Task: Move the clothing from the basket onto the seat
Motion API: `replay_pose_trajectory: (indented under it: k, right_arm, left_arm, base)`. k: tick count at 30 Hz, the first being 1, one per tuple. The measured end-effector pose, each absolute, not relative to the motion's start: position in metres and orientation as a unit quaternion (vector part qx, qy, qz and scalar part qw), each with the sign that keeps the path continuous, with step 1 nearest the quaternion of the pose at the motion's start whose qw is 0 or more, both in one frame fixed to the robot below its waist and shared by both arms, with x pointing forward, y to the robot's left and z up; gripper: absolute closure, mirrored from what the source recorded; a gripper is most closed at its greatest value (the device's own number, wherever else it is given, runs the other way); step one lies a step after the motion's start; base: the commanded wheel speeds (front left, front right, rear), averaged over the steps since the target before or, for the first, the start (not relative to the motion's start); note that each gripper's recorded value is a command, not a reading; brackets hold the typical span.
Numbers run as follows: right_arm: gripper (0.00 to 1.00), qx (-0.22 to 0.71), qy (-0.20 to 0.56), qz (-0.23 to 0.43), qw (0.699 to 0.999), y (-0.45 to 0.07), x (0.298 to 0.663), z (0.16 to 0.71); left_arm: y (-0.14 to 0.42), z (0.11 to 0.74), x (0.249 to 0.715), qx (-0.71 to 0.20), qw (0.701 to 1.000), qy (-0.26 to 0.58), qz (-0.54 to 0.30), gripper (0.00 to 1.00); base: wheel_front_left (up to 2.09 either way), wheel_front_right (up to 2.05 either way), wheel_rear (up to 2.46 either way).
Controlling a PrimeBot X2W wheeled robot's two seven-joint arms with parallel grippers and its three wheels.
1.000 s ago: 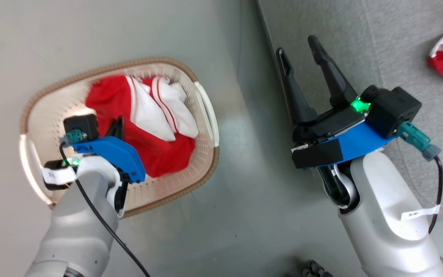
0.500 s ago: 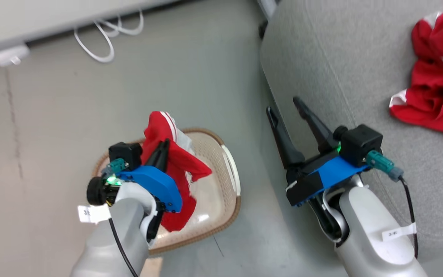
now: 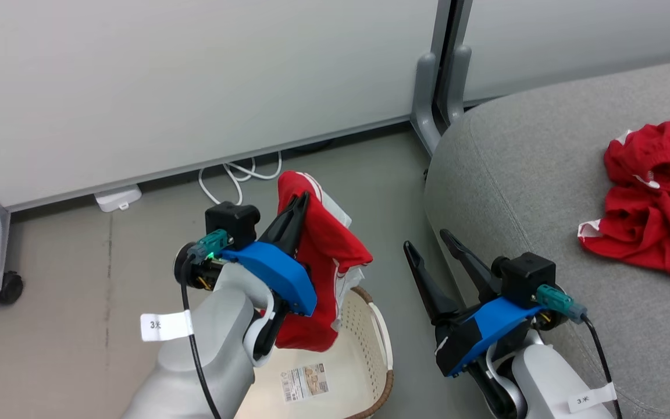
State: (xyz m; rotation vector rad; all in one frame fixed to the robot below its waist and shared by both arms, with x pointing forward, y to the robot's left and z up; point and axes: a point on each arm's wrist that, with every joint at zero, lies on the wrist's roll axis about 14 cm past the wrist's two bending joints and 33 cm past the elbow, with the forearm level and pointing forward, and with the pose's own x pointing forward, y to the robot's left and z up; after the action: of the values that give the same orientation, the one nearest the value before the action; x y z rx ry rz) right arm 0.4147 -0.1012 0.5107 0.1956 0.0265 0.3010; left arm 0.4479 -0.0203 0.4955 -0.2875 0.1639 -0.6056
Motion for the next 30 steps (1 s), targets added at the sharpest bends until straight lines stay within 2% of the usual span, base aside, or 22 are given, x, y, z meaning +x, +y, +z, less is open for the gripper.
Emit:
replay_pose_trajectory:
  k: [7,13,30]
  right_arm:
    - [0.0,0.095,0.003,0.164,0.982,-0.091,0.401,0.523]
    - [0.0,0.094,0.008,0.174,0.98,-0.083,0.394,0.521]
    - [0.0,0.1,0.028,0.193,0.976,-0.07,0.389,0.51]
  left_arm:
    - [-0.028,0.562,0.446,-0.137,0.937,0.01,-0.32,1.0]
    - [-0.028,0.583,0.446,-0.126,0.936,-0.003,-0.328,1.0]
    - [-0.033,0.574,0.445,-0.128,0.933,0.014,-0.335,1.0]
  base:
    - [0.0,0.0,0.0]
    - [0.0,0.0,0.0]
    - [0.0,0.0,0.0]
